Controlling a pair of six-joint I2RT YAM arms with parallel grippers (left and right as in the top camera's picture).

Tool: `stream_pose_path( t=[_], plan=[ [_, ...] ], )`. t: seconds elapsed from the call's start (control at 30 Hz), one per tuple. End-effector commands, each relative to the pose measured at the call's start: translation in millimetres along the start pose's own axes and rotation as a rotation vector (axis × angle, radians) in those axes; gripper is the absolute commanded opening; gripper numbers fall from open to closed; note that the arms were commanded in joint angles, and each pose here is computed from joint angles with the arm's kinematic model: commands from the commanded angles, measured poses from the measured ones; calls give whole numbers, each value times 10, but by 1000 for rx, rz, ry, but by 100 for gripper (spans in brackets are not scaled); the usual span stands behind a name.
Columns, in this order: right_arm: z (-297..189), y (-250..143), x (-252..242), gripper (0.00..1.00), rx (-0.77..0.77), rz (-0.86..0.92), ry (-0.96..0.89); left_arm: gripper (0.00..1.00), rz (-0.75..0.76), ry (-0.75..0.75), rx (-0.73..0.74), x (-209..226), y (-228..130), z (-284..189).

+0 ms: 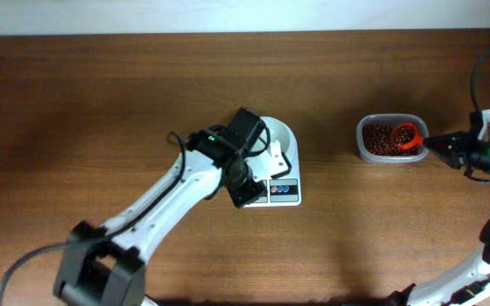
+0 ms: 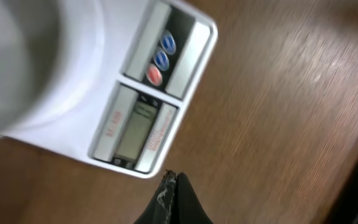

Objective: Scoop item into bowl and weigh 50g on scale
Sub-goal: 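Move the left gripper down to the white bowl on the scale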

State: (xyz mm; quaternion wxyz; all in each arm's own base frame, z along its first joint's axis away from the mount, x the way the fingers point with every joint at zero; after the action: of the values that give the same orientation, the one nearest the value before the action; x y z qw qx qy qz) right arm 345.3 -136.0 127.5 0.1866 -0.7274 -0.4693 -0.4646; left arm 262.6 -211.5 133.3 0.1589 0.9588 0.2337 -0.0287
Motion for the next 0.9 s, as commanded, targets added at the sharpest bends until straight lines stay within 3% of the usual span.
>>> stream_pose_path(
  t=[0.0,0.13,0.3,0.5,0.87],
  plan=[
    [-9,0,-22,4,-6,-10,8,0,-6,-78,34,-48,-73,215],
    [-9,-1,-22,4,-6,-9,8,0,-9,-79,21,-77,0,299],
    [-9,0,-22,4,-6,-10,8,0,80,28,59,-108,105,484],
    [-9,-1,-22,4,-6,-9,9,0,138,20,62,-214,155,566],
    [-9,0,-22,4,-6,-10,8,0,155,137,49,39,274,830]
  ],
)
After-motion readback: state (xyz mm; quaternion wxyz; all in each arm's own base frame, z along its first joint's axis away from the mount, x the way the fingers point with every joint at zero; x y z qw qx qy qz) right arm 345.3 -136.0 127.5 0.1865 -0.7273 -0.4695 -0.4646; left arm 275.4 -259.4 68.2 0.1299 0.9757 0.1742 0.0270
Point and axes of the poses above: each gripper's point midway between its finger pads, its own z axis out along the fingers, its own x axis along the line the jaws close on, y = z × x, the point moved 4 cm from there along -z, back along the fingers, and after that the axes turned 2 degrees about -z, right-handed, at the moved point
